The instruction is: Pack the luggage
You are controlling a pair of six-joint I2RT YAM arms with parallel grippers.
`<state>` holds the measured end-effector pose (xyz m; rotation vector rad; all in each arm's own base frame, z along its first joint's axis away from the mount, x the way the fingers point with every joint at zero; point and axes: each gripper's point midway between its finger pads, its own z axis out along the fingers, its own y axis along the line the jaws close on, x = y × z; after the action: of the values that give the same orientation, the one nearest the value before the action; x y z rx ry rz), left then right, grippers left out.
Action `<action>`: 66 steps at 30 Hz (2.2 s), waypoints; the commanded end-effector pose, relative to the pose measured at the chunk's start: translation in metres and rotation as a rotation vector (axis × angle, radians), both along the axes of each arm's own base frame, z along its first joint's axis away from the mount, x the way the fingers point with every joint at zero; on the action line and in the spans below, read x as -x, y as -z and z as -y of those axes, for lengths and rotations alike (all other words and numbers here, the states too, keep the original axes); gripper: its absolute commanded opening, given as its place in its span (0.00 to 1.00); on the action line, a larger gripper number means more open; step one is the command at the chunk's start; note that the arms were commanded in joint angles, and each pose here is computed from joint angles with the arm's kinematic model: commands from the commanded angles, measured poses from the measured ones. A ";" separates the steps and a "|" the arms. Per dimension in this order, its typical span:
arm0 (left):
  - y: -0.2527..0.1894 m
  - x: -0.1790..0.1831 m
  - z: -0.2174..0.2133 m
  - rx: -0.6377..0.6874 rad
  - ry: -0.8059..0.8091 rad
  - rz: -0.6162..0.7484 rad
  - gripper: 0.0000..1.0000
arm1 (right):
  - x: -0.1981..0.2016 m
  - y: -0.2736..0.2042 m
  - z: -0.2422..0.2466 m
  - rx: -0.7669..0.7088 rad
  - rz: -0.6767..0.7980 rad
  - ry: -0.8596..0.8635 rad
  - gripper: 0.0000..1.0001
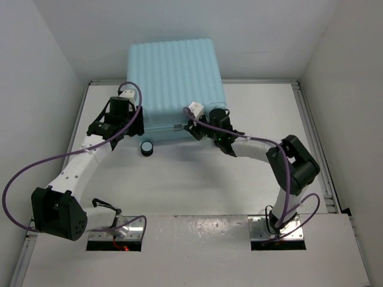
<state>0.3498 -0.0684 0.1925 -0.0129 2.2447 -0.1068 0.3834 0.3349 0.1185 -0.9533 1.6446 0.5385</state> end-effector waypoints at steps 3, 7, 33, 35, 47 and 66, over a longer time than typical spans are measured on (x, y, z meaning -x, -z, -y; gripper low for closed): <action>0.026 0.018 0.013 0.002 0.083 -0.099 0.44 | 0.029 -0.032 0.006 -0.104 0.015 -0.216 0.00; 0.026 0.020 0.012 0.003 0.083 -0.097 0.44 | 0.043 -0.024 0.044 -0.027 0.025 -0.223 0.00; 0.011 0.023 0.020 0.042 0.103 0.027 0.48 | 0.002 0.000 0.026 -0.373 -0.247 0.070 0.47; 0.018 0.027 0.020 0.048 0.098 0.019 0.47 | 0.002 0.004 0.024 -0.368 -0.236 0.071 0.47; 0.043 0.036 0.041 0.168 0.135 -0.055 0.39 | 0.030 -0.030 0.066 -0.493 -0.159 0.281 0.39; 0.074 0.020 0.082 0.397 0.156 -0.186 0.30 | 0.058 0.032 0.091 -0.743 -0.691 0.589 0.69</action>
<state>0.3622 -0.1000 0.1663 -0.1562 2.1654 -0.3761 0.3108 0.2531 0.0887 0.1872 1.9755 1.0413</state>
